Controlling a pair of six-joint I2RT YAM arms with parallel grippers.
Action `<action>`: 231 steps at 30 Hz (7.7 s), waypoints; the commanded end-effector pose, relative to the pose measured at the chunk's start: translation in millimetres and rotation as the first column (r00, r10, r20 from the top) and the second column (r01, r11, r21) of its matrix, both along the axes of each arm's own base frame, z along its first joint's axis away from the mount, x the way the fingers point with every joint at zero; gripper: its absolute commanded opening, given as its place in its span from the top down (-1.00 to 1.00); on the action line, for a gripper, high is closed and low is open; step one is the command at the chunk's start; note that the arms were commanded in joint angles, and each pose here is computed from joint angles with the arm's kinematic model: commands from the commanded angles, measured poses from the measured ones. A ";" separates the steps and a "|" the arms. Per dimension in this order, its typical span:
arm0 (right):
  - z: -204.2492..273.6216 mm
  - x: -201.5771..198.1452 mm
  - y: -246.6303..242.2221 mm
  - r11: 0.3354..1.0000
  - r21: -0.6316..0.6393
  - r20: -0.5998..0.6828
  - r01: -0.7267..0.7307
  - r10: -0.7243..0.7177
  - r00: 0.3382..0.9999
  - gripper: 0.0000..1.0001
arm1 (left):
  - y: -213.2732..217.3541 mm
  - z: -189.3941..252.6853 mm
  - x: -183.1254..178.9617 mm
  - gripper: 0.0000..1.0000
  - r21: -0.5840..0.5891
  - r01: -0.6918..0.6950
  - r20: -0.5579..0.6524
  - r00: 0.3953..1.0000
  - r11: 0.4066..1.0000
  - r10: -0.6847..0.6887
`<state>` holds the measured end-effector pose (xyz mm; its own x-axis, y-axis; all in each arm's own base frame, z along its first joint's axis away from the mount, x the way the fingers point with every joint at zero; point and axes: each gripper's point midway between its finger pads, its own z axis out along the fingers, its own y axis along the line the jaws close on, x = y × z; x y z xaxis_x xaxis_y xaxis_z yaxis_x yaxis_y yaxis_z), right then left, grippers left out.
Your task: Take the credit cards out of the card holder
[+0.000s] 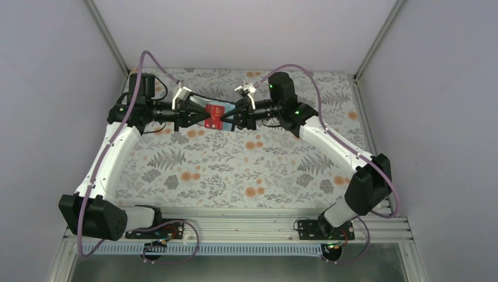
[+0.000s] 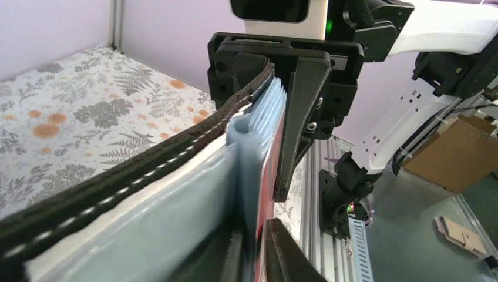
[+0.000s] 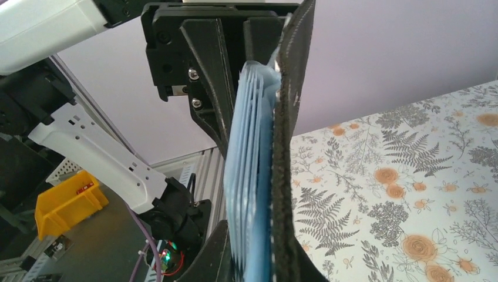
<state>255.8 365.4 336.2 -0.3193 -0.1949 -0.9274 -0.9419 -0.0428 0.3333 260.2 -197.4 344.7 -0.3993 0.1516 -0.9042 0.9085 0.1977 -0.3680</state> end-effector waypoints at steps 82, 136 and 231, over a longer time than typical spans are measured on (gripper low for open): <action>-1.9 24.3 -67.4 0.990 -0.008 0.033 0.144 -0.143 0.989 0.92 | 5.5 5.0 -10.5 0.95 -0.005 0.023 0.084 0.996 1.000 -0.022; -54.9 137.3 -169.5 0.578 -0.306 -0.056 0.756 -0.804 0.592 0.92 | 17.6 -277.7 27.8 0.95 0.984 0.178 -0.141 0.852 0.025 -0.504; 14.7 -8.2 -54.5 0.999 -0.014 0.102 0.044 -0.042 0.994 0.65 | -39.4 -3.8 -4.7 0.94 0.084 0.183 0.174 0.965 0.980 -0.195</action>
<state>257.7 309.7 317.3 -0.3254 -0.2467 -0.9128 -0.9448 0.0471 0.3241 272.3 -233.6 317.0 -0.2611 0.3196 -0.9109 0.9643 0.1294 -0.2310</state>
